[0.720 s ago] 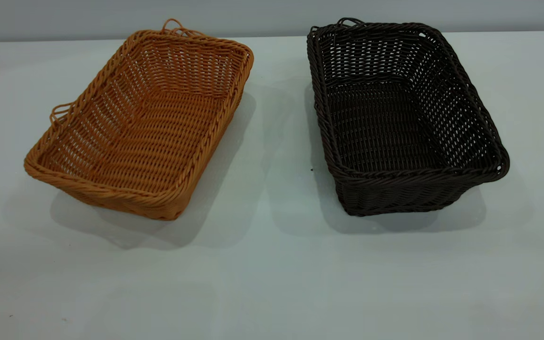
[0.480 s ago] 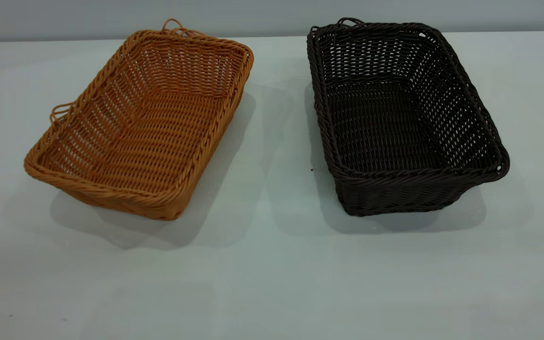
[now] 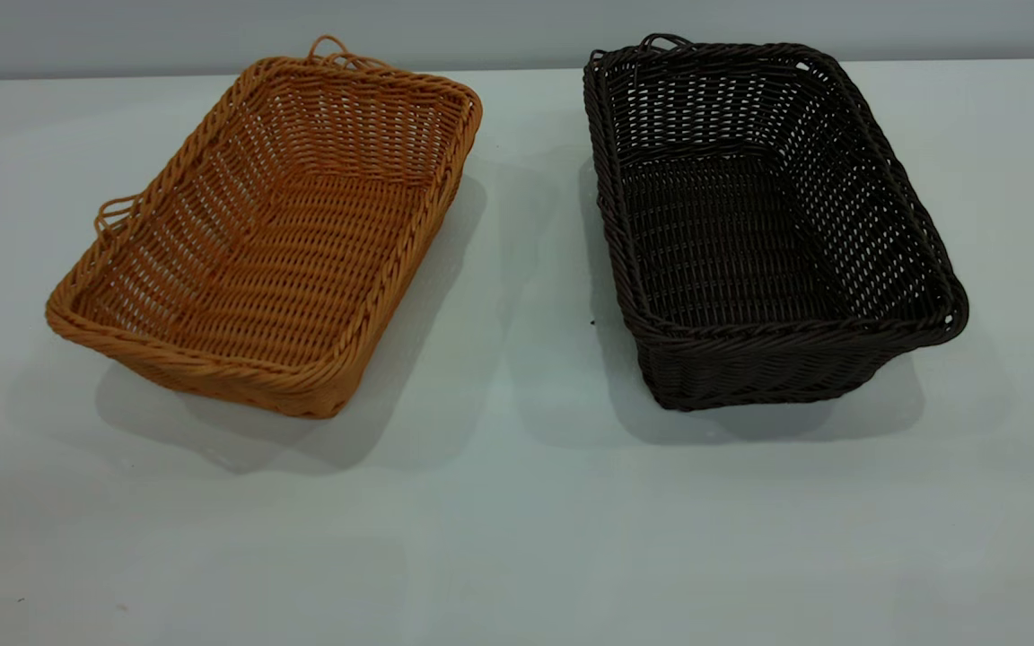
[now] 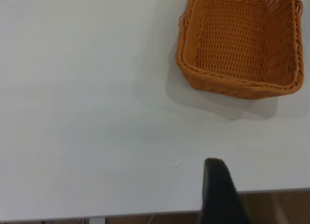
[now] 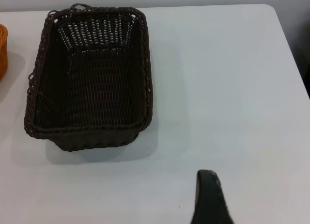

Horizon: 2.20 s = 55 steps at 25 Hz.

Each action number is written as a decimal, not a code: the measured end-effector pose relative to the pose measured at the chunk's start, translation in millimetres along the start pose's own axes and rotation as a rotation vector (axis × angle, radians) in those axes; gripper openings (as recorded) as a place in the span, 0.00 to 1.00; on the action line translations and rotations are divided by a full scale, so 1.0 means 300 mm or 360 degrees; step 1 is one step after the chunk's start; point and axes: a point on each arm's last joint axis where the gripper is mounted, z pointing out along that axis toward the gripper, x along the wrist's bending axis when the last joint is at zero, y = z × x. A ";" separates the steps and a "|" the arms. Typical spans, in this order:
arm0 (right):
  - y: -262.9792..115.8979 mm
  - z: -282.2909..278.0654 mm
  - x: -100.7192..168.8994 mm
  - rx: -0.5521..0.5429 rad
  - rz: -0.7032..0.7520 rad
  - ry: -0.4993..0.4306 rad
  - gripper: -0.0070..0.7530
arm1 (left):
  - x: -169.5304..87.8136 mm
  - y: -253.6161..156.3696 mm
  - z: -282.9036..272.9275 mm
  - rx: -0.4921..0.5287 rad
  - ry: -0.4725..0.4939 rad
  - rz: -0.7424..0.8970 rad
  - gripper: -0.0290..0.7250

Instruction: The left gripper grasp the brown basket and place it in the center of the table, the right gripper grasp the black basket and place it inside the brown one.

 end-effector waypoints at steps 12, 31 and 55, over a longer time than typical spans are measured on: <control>0.000 0.000 0.000 0.0000 0.0000 0.0000 0.56 | 0.000 0.000 0.000 0.0000 0.0000 0.0000 0.56; 0.002 -0.001 0.013 -0.0011 0.0035 0.0070 0.56 | 0.000 0.000 0.000 0.0000 0.0000 0.0000 0.56; 0.174 0.450 0.115 0.0752 0.0171 0.0739 0.79 | -0.028 0.387 0.383 0.0332 -0.0353 0.0052 0.79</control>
